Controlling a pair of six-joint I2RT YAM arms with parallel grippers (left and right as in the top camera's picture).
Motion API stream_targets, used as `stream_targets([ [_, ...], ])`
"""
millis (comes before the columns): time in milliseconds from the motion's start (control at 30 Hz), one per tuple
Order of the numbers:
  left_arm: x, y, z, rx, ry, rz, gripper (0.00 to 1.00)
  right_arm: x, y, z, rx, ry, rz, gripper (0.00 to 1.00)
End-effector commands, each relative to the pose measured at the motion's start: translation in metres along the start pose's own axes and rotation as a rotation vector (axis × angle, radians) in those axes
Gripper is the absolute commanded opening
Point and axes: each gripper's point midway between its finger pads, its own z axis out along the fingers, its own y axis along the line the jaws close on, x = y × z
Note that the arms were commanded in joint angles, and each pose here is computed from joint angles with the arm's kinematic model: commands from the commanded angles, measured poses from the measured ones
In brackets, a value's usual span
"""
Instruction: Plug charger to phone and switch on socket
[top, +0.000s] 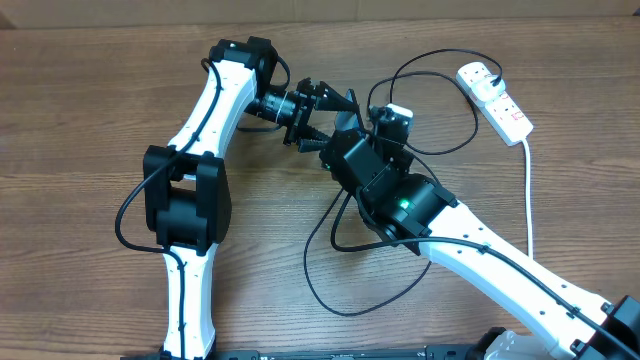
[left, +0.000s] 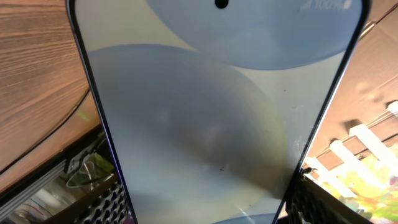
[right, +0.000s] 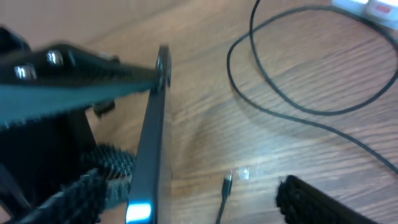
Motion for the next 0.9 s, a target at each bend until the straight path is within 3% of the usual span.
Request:
stream_targets([
  [0,0.006,-0.015,0.002,0.051,0.030,0.000,0.66,-0.019,0.004,-0.007,0.002,-0.076,0.036,0.72],
  [267,0.005,-0.015,0.001,0.051,0.028,-0.010,0.67,-0.018,0.006,-0.007,-0.010,-0.066,0.038,0.59],
  [500,0.004,-0.015,0.001,0.049,0.025,-0.003,0.67,-0.009,0.013,-0.007,-0.049,-0.016,0.038,0.57],
  [700,0.004,-0.015,0.001,0.050,0.024,0.002,0.67,-0.011,0.015,-0.007,-0.059,-0.023,0.045,0.42],
  [867,0.004,-0.015,0.001,0.050,0.024,0.002,0.67,-0.011,0.015,-0.007,-0.058,-0.023,0.045,0.36],
])
